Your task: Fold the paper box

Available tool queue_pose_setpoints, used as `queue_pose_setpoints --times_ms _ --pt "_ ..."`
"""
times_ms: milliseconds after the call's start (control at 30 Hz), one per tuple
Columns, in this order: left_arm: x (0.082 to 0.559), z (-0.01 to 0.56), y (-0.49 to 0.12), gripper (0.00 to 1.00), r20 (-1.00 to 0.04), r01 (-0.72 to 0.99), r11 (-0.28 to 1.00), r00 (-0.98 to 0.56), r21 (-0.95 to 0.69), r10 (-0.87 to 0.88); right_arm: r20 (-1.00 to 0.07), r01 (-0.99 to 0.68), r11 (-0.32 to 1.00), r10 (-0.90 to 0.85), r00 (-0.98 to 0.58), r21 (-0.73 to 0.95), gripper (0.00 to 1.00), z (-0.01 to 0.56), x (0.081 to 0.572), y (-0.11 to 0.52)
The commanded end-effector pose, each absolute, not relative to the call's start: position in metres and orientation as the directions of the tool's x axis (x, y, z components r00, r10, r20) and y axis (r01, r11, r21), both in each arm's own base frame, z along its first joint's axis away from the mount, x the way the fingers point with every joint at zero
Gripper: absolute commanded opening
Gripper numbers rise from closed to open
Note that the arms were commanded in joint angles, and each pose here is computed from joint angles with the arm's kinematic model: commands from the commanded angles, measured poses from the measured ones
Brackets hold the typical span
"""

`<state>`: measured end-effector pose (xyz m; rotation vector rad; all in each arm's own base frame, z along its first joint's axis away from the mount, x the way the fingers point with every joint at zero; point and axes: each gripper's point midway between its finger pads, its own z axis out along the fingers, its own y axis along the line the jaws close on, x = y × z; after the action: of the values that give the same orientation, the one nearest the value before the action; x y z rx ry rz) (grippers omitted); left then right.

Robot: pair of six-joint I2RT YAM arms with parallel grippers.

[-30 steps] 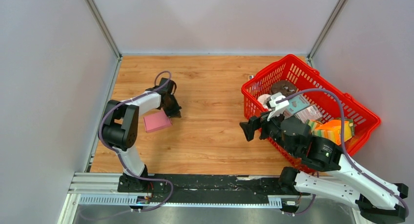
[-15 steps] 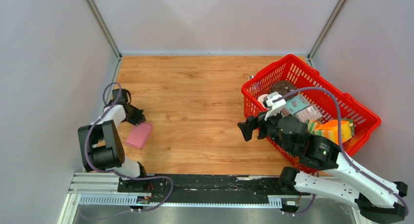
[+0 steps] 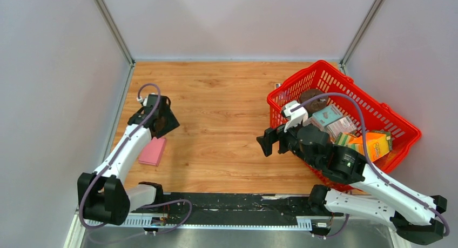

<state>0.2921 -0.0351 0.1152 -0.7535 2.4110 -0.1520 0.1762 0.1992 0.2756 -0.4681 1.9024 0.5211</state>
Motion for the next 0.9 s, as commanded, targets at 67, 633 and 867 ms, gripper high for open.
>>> queue_pose_setpoints --times_ms 67,633,867 --pt "0.23 0.086 0.009 0.63 -0.537 -0.577 0.811 -0.717 0.097 -0.445 -0.944 -0.566 0.801 -0.003 -0.331 0.196 1.0 0.297 0.176 0.209" --pt "0.229 0.041 0.031 0.71 -0.361 -0.554 0.787 -0.817 0.271 -0.45 -0.944 -0.573 0.794 0.002 -0.329 0.202 1.0 0.298 0.174 0.209" --pt "0.217 0.039 0.051 0.63 -0.362 -0.592 0.748 -0.796 0.3 -0.485 -0.943 -0.574 0.794 -0.001 -0.332 0.201 1.0 0.297 0.175 0.21"
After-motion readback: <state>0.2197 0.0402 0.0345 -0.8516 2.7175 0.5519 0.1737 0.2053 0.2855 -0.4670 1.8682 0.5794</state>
